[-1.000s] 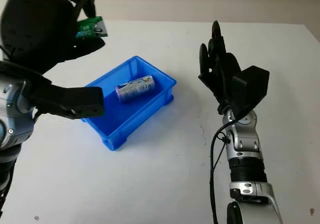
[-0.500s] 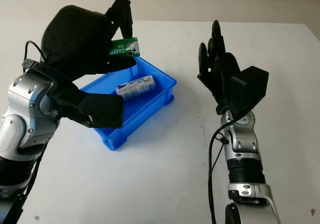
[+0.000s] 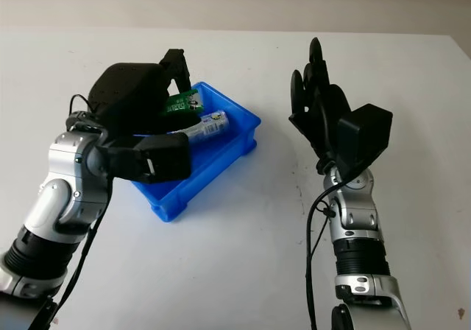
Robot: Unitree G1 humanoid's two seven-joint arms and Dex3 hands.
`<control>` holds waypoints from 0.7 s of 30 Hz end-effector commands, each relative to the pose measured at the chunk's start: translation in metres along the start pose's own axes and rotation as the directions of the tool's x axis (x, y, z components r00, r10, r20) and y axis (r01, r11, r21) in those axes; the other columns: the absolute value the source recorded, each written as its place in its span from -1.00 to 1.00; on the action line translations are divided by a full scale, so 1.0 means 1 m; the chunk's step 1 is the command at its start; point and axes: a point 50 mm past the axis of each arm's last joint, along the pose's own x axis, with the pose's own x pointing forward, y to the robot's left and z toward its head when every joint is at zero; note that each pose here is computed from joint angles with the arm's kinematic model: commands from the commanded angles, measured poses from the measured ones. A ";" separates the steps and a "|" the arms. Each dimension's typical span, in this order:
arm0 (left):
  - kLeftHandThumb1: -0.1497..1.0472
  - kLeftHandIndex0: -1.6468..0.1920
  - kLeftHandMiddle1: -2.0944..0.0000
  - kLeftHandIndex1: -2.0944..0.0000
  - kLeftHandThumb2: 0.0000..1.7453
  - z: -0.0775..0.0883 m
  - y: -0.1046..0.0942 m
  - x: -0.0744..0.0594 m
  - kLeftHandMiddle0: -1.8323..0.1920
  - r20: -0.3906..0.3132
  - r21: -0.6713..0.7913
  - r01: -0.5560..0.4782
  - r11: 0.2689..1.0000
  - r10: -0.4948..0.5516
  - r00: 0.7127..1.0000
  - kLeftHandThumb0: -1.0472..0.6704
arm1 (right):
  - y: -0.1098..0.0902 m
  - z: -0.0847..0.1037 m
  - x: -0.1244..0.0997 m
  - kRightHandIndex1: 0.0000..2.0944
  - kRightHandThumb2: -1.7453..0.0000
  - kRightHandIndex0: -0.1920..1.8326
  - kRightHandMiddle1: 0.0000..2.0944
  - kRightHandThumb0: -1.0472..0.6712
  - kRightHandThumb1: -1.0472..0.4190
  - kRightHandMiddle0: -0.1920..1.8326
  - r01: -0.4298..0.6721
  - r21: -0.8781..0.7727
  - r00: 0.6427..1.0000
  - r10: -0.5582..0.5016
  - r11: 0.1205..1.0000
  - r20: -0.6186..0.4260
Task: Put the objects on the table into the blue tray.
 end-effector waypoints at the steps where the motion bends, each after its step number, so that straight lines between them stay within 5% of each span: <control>1: 1.00 0.61 -1.00 -1.00 -0.53 0.002 -0.004 0.003 -0.18 -0.006 -0.007 -0.001 1.000 0.001 1.000 -0.21 | 0.000 0.002 -0.002 -1.00 0.20 -1.00 -1.00 -0.55 -1.00 -1.00 0.003 0.002 1.000 -0.003 1.000 0.012; 6: 1.00 0.53 -1.00 -1.00 -0.49 0.006 -0.014 0.007 -0.14 0.019 -0.060 0.020 0.998 -0.019 1.000 -0.27 | 0.000 0.002 -0.002 -1.00 0.22 -1.00 -1.00 -0.55 -1.00 -1.00 0.008 0.004 1.000 -0.009 1.000 0.013; 10: 1.00 0.66 -1.00 -1.00 -0.53 0.009 -0.015 0.007 0.06 0.062 -0.153 0.018 0.988 -0.008 0.998 -0.31 | 0.000 0.001 -0.002 -1.00 0.22 -1.00 -1.00 -0.56 -1.00 -1.00 0.009 0.002 1.000 -0.009 1.000 0.011; 12: 1.00 0.86 -1.00 -0.78 -0.54 0.010 -0.014 0.007 0.33 0.084 -0.242 0.041 0.969 -0.021 0.996 -0.36 | -0.001 0.001 -0.002 -1.00 0.22 -1.00 -1.00 -0.55 -1.00 -1.00 0.009 0.001 1.000 -0.009 1.000 0.010; 14: 1.00 0.87 -0.98 -0.45 -0.55 0.012 -0.011 0.007 0.56 0.095 -0.320 0.057 0.946 -0.028 0.995 -0.38 | -0.001 0.001 -0.002 -1.00 0.22 -1.00 -1.00 -0.55 -1.00 -1.00 0.010 0.003 1.000 -0.010 1.000 0.011; 16: 1.00 0.85 -0.23 0.05 -0.54 0.014 -0.008 0.008 0.66 0.111 -0.359 0.056 0.932 -0.017 0.994 -0.41 | -0.001 0.002 -0.002 -1.00 0.21 -1.00 -1.00 -0.54 -1.00 -1.00 0.011 0.003 1.000 -0.011 1.000 0.013; 18: 1.00 0.81 0.31 0.36 -0.54 0.016 -0.006 0.008 0.60 0.115 -0.382 0.053 0.923 -0.009 0.993 -0.43 | -0.002 0.002 -0.001 -1.00 0.21 -1.00 -1.00 -0.54 -1.00 -1.00 0.011 -0.004 1.000 -0.011 1.000 0.015; 21: 1.00 0.82 0.78 0.61 -0.54 0.018 -0.004 0.008 0.52 0.130 -0.426 0.039 0.904 0.019 0.991 -0.44 | -0.002 0.002 -0.001 -1.00 0.20 -1.00 -1.00 -0.54 -1.00 -1.00 0.010 -0.010 1.000 -0.010 1.000 0.021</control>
